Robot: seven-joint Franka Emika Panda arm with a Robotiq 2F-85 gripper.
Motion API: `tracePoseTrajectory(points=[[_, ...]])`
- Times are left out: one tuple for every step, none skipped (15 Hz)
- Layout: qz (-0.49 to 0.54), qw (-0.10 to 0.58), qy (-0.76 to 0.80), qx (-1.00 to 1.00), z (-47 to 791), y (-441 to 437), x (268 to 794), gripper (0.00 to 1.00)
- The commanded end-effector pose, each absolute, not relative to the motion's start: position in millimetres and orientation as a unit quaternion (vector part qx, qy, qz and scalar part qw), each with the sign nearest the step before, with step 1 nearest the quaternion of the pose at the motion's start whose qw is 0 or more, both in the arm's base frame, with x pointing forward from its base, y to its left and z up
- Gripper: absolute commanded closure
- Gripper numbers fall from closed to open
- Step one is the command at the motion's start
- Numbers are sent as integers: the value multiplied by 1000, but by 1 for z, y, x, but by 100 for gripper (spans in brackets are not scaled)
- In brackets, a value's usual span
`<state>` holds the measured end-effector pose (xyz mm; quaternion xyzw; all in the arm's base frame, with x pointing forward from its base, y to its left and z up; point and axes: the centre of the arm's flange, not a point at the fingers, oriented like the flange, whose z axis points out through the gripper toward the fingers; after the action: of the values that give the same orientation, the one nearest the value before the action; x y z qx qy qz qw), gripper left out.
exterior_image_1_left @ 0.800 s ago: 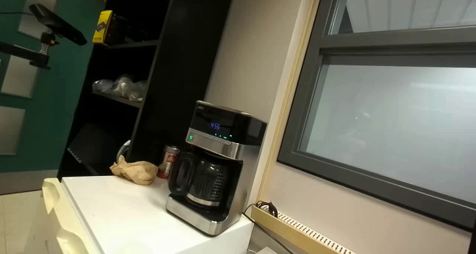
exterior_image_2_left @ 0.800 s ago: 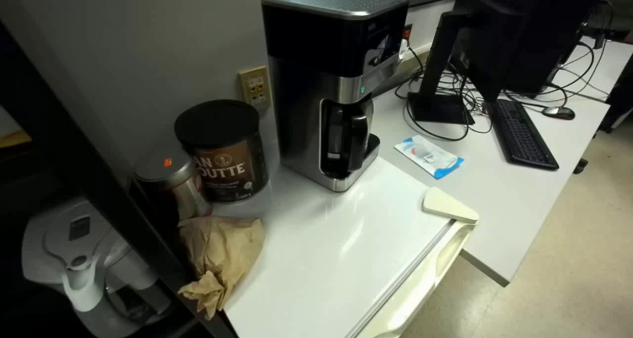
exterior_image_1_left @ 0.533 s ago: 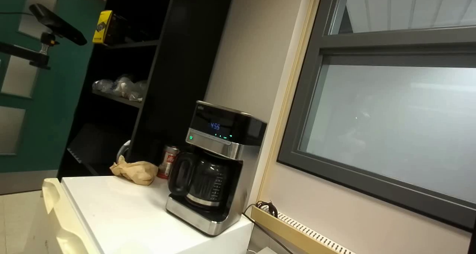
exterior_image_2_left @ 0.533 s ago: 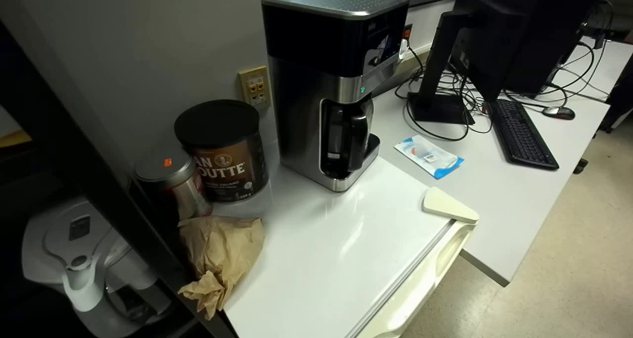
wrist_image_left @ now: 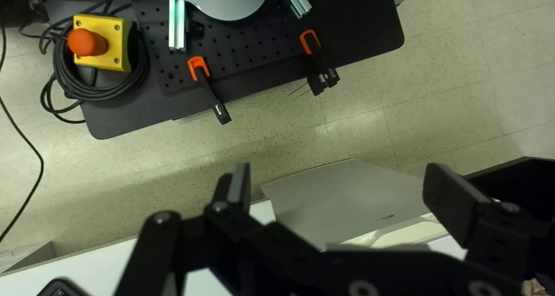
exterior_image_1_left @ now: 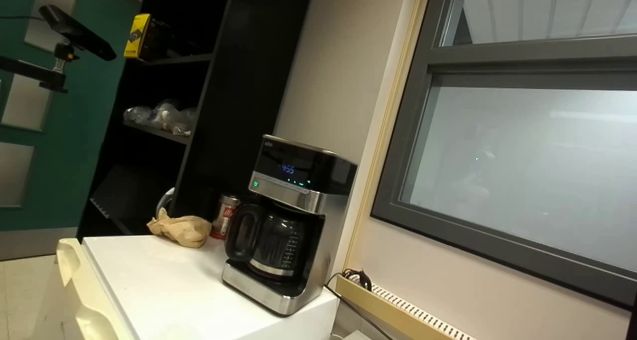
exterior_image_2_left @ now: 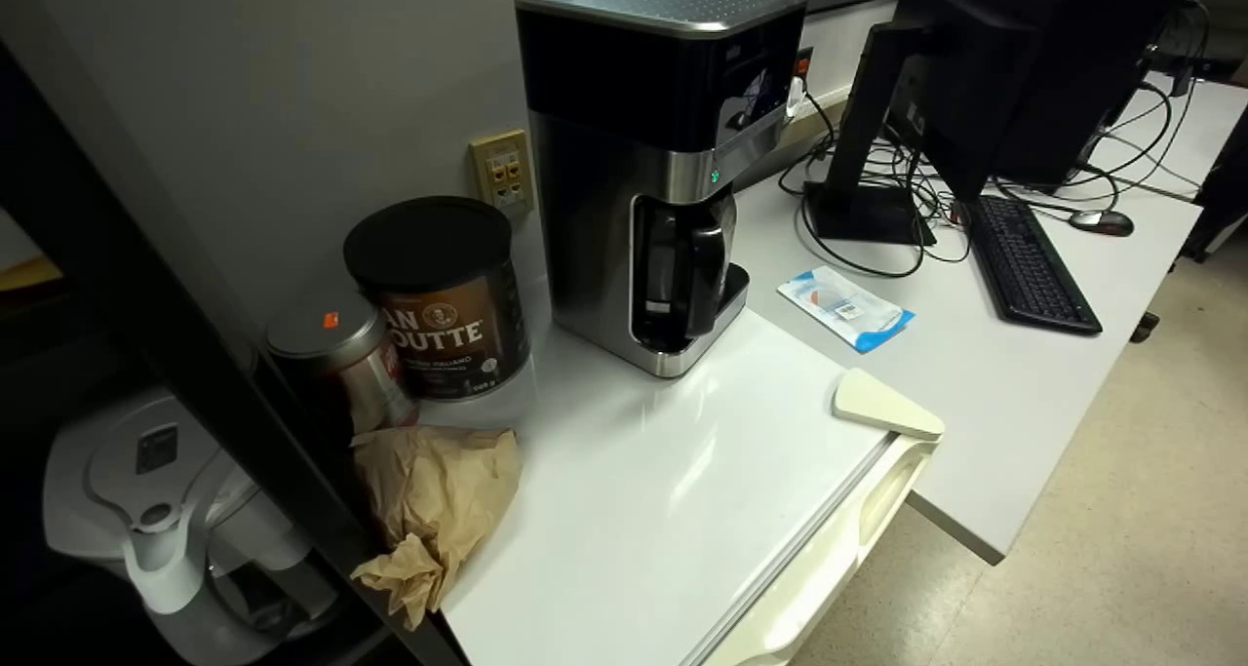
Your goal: Press a button on the coffeemaker
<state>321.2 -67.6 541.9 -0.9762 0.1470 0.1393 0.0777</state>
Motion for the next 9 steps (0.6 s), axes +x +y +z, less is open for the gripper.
tracePoseTrajectory(points=[[143, 65, 136, -978, 532, -71, 360, 0], [138, 57, 127, -981, 526, -72, 372, 0], [129, 49, 120, -983, 520, -73, 383, 0], [120, 40, 107, -986, 512, -75, 394, 0], [116, 28, 96, -988, 506, -77, 403, 0], [99, 15, 76, -992, 495, -79, 415, 0], [83, 2, 59, -995, 487, -81, 423, 0], [60, -12, 36, -997, 475, -83, 433, 0], [35, -22, 23, -999, 467, -85, 442, 0]])
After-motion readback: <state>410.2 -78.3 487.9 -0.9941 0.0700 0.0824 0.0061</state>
